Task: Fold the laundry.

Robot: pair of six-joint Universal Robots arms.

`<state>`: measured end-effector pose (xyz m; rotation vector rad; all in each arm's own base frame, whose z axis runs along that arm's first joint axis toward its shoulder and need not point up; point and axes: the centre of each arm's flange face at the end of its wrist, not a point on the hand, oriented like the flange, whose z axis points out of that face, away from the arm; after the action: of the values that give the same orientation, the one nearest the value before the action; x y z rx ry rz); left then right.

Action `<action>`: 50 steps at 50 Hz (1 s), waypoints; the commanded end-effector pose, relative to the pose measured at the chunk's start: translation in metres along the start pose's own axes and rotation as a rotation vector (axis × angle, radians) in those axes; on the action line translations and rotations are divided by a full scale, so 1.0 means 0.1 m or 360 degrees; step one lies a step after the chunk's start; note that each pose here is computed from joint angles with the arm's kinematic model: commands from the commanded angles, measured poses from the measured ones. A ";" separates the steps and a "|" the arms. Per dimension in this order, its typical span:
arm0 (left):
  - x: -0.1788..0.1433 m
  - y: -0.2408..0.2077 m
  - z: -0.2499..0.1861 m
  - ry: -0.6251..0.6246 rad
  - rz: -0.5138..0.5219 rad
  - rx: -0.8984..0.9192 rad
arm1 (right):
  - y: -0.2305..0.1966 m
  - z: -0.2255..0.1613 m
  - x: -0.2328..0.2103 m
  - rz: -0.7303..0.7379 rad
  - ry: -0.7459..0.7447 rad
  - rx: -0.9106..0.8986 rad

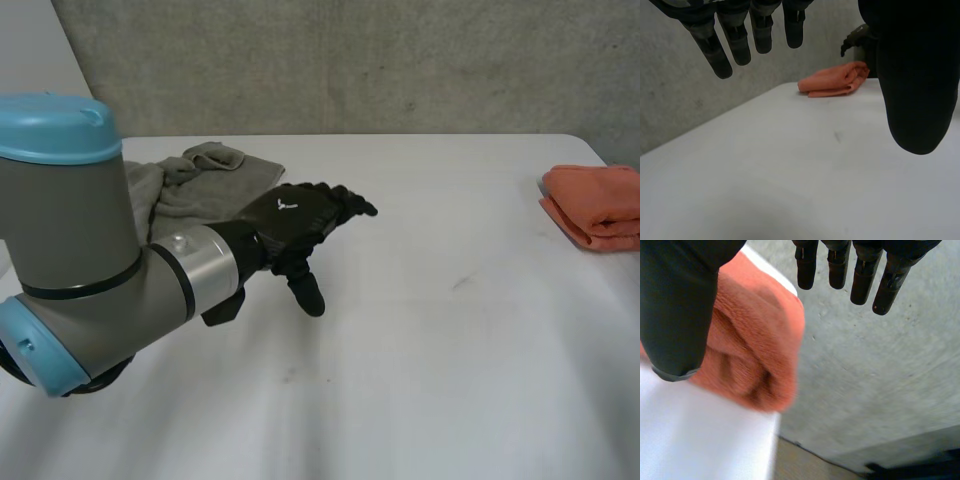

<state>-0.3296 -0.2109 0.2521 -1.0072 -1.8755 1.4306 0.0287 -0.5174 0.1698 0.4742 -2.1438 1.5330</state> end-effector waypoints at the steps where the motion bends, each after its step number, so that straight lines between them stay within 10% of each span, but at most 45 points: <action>1: -0.04 -0.20 -0.07 -0.0077 0.0021 0.0136 | -0.29 -0.22 0.33 -0.0691 0.0228 -0.0059; 8: -0.27 -0.38 -0.08 -0.0239 0.0057 0.0323 | -1.08 -0.54 0.38 -0.0698 0.0593 0.0253; 16: -1.11 -0.55 -0.01 -0.0603 0.0193 0.0617 | -1.65 -1.39 -0.81 -0.0348 -0.0086 0.0803; 30: -2.56 0.75 0.35 -0.0916 0.0514 -0.0059 | -0.84 -2.70 -2.19 -0.0269 -0.1210 0.0669; 50: -3.15 1.25 0.44 -0.1034 0.0584 -0.0183 | -0.33 -3.04 -2.17 -0.0275 -0.1308 0.0565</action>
<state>-0.1619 -0.4722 0.1265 -1.0616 -2.3203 2.0584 0.2816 -0.2464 0.1630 1.5941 -2.2697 1.8023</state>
